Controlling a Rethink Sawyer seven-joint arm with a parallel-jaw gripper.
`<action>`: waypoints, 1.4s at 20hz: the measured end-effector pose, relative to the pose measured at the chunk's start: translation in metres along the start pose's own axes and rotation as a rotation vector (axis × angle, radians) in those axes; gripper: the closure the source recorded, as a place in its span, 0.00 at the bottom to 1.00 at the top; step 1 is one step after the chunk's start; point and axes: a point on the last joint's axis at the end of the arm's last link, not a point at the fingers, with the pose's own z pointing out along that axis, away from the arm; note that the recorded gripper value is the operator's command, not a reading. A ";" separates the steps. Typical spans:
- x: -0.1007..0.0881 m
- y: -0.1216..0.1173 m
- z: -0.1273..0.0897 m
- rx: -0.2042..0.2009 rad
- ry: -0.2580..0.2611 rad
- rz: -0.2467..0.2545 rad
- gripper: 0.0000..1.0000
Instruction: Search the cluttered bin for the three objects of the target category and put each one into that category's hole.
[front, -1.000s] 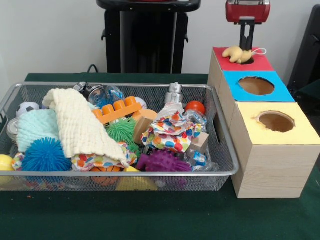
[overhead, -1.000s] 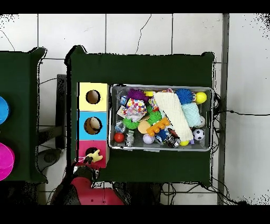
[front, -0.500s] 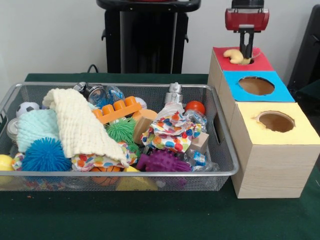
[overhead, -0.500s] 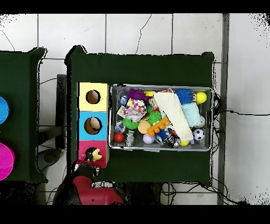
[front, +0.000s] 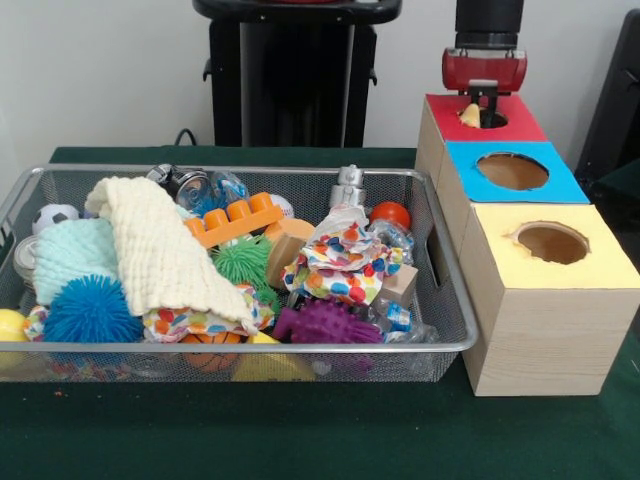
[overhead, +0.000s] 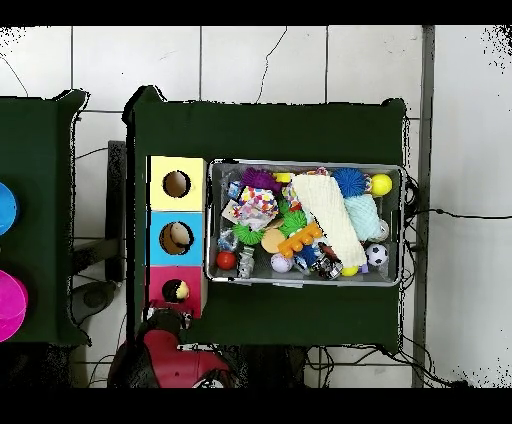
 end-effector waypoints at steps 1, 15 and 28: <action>-0.001 0.001 0.002 0.000 -0.006 -0.002 1.00; -0.008 0.001 0.017 -0.051 0.006 0.017 1.00; -0.024 0.005 0.003 -0.077 0.073 0.051 1.00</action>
